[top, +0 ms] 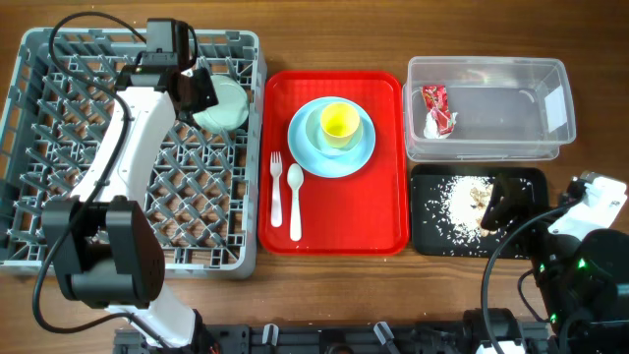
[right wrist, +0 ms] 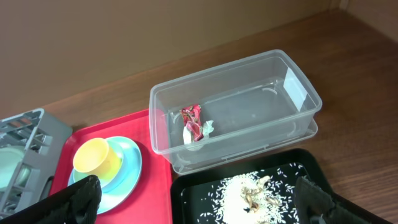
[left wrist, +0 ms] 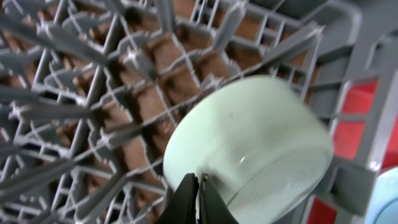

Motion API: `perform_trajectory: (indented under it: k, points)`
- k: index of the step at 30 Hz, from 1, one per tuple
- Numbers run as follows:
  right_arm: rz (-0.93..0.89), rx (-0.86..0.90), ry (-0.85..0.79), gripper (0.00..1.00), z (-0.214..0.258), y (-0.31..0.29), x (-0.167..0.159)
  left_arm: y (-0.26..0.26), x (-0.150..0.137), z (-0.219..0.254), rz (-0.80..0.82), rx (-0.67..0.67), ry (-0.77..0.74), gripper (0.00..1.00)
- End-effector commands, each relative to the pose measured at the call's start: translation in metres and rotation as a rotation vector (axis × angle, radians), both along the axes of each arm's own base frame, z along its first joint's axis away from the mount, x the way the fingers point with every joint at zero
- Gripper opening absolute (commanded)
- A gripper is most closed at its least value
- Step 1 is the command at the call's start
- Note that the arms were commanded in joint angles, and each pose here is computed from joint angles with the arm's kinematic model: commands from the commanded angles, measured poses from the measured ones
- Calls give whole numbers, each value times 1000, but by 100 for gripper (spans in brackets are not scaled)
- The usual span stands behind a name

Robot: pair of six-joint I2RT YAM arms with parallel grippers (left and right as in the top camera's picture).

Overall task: Sort waste into correct bins and load items into the dishwasher rack
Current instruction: 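Lower the bowl into the rack's top right corner, release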

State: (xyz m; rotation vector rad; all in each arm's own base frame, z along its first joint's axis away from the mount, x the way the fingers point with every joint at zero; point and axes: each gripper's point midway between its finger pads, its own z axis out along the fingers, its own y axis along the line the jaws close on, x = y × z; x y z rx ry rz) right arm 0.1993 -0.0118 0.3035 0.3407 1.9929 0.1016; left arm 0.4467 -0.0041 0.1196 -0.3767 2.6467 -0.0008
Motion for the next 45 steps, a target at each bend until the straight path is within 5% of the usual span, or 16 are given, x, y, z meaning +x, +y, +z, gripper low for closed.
perform_trajectory:
  k: [1,7,14,23,36,45]
  points:
    - [14,-12,-9,100,4,1,0,2,-10,37,-3,14,-61,4]
    - [13,-12,-9,100,4,1,0,-8,-54,97,-19,-57,-118,4]
    - [13,-12,-9,100,4,1,0,-14,-75,99,-39,-93,-73,4]
    - [13,-12,-9,100,4,1,0,-42,-45,57,-111,-227,-46,4]
    - [13,-12,-10,100,4,1,0,-44,-1,-13,-105,-226,4,4]
    - [13,-12,-9,100,4,1,0,-5,12,-17,-6,-67,-38,4]
